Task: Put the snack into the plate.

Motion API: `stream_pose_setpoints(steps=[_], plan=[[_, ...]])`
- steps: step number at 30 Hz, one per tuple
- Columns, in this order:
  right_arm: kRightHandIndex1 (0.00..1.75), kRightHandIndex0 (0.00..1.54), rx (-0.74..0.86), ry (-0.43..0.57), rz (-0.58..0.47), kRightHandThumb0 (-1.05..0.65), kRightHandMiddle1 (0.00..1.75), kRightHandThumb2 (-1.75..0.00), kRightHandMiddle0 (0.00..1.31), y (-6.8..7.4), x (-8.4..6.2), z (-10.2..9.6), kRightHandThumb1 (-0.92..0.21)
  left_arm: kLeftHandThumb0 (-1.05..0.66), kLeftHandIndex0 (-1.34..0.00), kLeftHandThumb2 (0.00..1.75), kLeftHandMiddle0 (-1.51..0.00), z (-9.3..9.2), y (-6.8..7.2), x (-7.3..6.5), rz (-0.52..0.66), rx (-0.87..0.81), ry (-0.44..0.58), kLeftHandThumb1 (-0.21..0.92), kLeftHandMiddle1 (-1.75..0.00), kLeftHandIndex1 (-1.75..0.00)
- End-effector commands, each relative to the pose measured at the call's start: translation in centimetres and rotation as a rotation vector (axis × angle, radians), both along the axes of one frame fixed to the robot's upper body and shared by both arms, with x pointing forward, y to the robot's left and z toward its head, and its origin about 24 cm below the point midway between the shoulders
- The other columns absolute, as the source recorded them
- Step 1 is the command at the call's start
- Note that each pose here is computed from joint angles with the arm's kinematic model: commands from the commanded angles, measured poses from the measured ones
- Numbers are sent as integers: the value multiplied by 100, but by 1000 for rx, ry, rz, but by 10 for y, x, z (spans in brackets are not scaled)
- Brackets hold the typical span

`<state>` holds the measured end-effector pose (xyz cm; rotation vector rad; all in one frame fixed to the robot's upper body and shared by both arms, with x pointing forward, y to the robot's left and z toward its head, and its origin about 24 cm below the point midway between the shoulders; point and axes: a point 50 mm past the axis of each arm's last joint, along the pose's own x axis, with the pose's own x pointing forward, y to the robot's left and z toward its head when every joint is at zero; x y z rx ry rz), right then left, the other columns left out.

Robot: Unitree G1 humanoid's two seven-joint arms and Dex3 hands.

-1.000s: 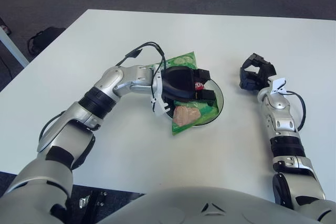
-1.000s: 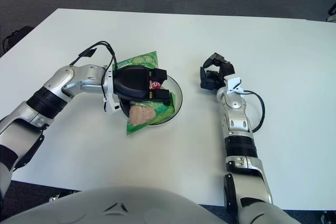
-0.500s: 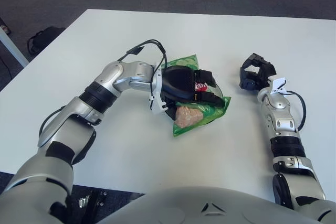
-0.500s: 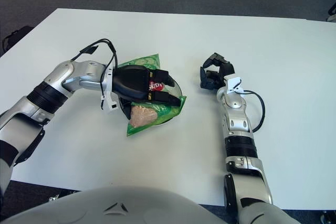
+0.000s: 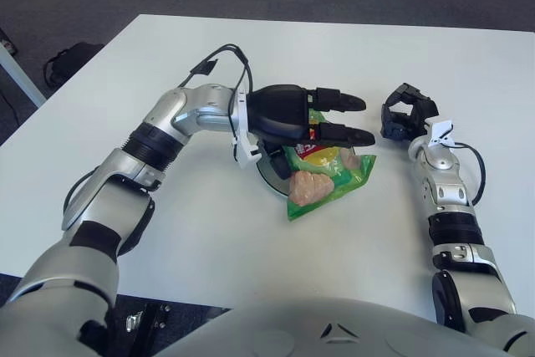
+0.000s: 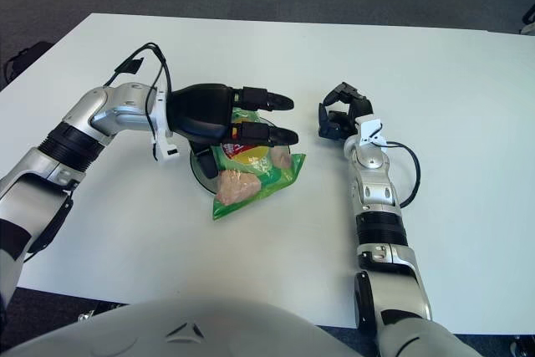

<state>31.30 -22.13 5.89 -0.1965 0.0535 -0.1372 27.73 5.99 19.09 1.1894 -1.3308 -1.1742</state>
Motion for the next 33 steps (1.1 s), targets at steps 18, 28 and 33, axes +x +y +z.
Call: stream_pose_setpoints(steps=[18, 28, 33], plan=[[175, 129, 20, 165, 42, -48, 175, -130, 60, -1, -21, -38, -33, -100, 0, 39, -3, 18, 14, 12, -17, -66, 566, 91, -7, 0], [175, 129, 15, 171, 47, -47, 175, -129, 59, 1, -23, -37, -34, -100, 0, 35, -2, 14, 35, 26, -81, -225, 815, 86, -7, 0], [175, 129, 17, 168, 42, -47, 175, -128, 59, 2, -23, -36, -35, -94, 0, 34, -5, 12, 47, 35, -34, -298, 862, 84, -9, 0]])
